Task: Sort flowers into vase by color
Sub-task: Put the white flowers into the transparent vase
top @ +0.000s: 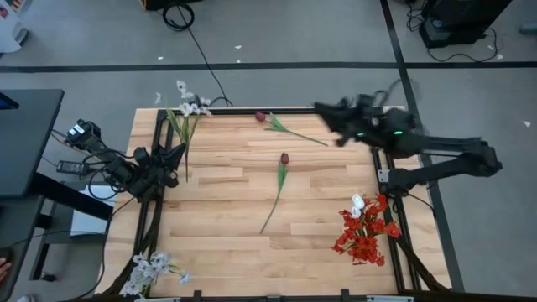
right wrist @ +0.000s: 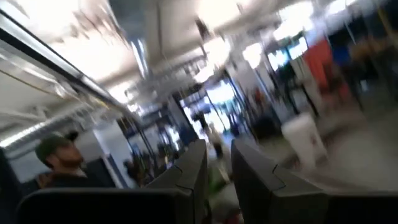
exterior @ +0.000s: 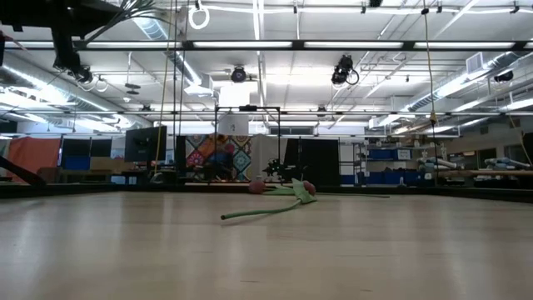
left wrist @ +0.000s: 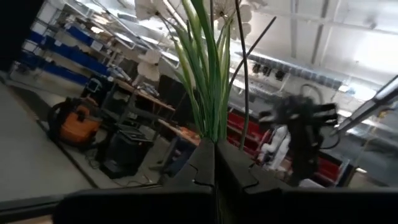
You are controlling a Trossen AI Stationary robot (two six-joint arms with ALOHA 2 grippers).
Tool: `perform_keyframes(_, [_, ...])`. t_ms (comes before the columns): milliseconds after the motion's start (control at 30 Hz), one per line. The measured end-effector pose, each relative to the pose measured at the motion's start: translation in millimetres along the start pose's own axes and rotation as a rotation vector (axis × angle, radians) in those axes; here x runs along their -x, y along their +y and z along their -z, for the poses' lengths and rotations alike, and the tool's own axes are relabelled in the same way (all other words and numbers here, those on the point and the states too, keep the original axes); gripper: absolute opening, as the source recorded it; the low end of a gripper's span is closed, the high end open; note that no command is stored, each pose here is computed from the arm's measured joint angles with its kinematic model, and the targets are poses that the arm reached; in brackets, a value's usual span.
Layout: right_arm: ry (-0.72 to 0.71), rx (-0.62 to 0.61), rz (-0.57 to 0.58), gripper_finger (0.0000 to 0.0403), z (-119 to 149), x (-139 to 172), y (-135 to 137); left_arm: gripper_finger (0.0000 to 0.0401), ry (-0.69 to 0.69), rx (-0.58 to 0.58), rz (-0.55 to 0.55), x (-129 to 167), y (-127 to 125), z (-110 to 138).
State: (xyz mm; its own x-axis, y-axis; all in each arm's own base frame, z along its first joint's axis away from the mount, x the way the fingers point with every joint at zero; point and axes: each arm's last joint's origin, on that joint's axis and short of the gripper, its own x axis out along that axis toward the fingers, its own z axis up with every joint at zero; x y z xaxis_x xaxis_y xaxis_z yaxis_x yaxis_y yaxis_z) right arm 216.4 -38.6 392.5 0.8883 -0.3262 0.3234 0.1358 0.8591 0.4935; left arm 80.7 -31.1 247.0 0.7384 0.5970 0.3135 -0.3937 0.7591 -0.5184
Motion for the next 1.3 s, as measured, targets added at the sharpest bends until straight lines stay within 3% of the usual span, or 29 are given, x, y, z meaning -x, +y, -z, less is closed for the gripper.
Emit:
perform_keyframes(100, [0.062,-0.079,0.023,0.0083,31.5,-24.1,-8.8,0.0004,-0.02,0.06,0.047,-0.1,-1.4,-1.0])
perform_keyframes(233, [0.061,-0.198,-0.04,0.0083,75.5,-54.4,-16.5,0.0004,-0.067,0.147,0.168,-5.3,-15.5,-14.1])
perform_keyframes(333, [0.025,-0.271,-0.097,0.0083,101.4,-70.2,-20.1,0.0004,-0.05,0.051,0.187,-13.8,-33.4,-27.5])
perform_keyframes(467, [0.032,-0.276,-0.101,0.0083,127.1,-92.2,-19.6,0.0004,0.01,-0.149,0.207,-24.9,-55.8,-42.7])
perform_keyframes(700, [0.001,-0.209,-0.181,0.0113,143.3,-149.4,-1.8,0.0004,0.081,-0.221,0.137,-35.1,-66.0,-54.8])
perform_keyframes(867, [-0.023,-0.225,-0.24,0.0175,146.4,-185.2,1.5,0.0004,0.097,-0.222,0.119,-36.9,-65.6,-52.1])
perform_keyframes(1067, [-0.028,-0.334,-0.244,0.0246,150.0,-214.1,-6.1,0.0004,0.12,-0.243,0.122,-36.5,-65.5,-47.9])
perform_keyframes(1200, [-0.003,-0.314,-0.258,0.0246,159.4,-224.2,-8.6,0.0004,0.175,-0.207,0.119,-35.9,-66.2,-37.2])
perform_keyframes(1300, [0.015,-0.311,-0.266,0.0231,166.9,-227.0,-10.5,0.0004,0.199,-0.242,0.113,-36.3,-65.9,-31.1])
